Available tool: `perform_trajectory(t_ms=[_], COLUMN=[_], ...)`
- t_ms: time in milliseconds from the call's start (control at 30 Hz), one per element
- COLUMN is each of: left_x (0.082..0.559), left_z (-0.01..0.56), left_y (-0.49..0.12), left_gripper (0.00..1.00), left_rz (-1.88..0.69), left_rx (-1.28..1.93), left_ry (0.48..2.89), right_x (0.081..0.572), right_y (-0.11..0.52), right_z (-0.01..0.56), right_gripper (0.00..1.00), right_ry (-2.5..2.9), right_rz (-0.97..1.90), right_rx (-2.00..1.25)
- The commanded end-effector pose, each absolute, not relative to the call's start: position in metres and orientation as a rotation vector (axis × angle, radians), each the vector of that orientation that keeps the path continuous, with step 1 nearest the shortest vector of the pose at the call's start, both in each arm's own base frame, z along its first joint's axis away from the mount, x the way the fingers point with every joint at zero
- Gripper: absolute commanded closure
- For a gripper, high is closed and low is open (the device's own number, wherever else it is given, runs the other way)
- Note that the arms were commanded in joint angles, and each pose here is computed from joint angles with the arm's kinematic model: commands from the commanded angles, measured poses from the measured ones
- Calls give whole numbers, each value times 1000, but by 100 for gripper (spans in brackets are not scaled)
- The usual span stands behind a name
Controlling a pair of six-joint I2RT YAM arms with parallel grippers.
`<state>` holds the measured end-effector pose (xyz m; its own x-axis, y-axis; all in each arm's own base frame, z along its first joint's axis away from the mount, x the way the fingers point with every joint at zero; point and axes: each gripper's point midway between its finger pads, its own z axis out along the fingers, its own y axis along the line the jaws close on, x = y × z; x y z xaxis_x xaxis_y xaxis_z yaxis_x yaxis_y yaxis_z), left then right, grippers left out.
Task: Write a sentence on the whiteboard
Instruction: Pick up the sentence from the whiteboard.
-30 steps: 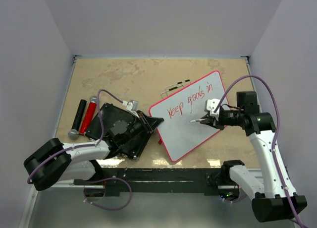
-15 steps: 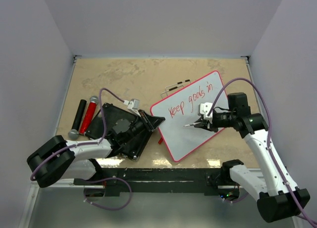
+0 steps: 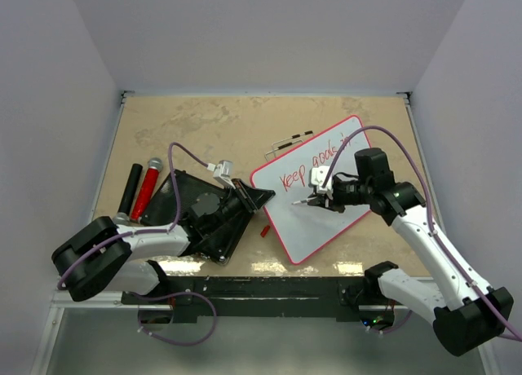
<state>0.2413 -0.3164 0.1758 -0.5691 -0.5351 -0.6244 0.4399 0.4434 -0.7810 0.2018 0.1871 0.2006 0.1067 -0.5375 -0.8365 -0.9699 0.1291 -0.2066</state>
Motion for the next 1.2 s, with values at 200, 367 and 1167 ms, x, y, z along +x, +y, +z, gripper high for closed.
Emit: perform_trajectory(t_ms=[200, 367, 1167], left_x=[253, 253, 252], left_z=[194, 195, 195], left_y=[-319, -318, -321], left_gripper=[100, 100, 100], left_rz=[-1265, -1268, -1273], left_rx=[-69, -68, -44], left_ry=[1669, 1665, 1665], right_x=[216, 218, 204], right_y=[189, 191, 190], right_z=[195, 193, 184], right_gripper=[100, 100, 100], right_ry=[1571, 1582, 1580], right_rz=[568, 566, 591], right_rx=[-1497, -1497, -1574])
